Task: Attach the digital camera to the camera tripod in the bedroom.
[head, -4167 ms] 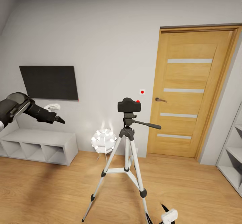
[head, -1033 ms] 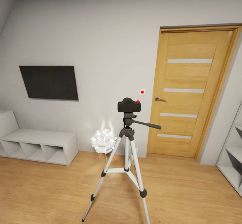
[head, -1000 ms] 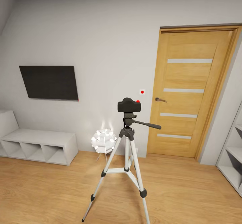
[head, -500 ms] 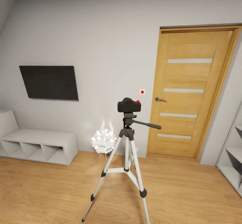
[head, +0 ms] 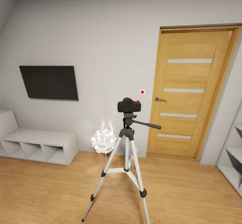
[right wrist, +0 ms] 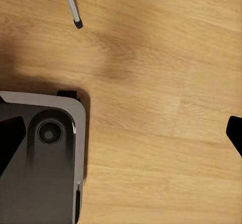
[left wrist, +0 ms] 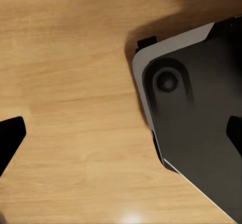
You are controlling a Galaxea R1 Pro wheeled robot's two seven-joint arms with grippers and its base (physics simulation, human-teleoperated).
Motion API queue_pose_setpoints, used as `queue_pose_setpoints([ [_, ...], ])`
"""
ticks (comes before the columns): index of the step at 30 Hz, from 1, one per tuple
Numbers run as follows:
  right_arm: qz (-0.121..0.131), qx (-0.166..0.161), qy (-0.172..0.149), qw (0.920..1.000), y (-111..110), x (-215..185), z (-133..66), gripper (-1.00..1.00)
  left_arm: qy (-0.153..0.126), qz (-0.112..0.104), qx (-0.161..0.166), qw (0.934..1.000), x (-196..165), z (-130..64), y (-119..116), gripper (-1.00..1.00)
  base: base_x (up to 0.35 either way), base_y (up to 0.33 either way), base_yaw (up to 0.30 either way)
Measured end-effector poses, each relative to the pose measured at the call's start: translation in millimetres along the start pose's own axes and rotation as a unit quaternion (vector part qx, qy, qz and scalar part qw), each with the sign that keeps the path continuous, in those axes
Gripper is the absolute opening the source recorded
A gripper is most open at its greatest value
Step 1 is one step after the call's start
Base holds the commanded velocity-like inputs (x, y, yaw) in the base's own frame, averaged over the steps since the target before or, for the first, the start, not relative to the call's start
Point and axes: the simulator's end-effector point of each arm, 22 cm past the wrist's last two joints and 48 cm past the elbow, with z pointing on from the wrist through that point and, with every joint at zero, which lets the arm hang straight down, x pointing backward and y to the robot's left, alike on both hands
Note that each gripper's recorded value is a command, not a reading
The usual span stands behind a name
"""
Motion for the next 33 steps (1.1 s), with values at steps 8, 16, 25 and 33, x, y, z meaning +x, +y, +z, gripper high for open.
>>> queue_pose_setpoints([
  [8,0.0,0.0,0.0,1.0,0.0,-0.1,0.0,1.0,-0.008,0.001,-0.05,0.9987,-5.2,-1.1,2.5,1.0,0.0,0.0,0.0],
  [16,0.0,0.0,0.0,1.0,0.0,-0.1,0.0,1.0,-0.011,0.001,-0.088,0.9961,-8.8,-4.1,0.0,1.0,0.0,0.0,0.0],
  [25,0.0,0.0,0.0,1.0,0.1,-0.1,0.0,1.0,-0.009,-0.004,-0.095,0.9955,-6.5,-5.2,-9.9,1.0,0.0,0.0,0.0],
  [33,0.0,0.0,0.0,1.0,0.0,-0.2,0.0,1.0,0.003,-0.032,-0.092,0.9952,4.8,-5.6,-28.3,1.0,0.0,0.0,0.0],
])
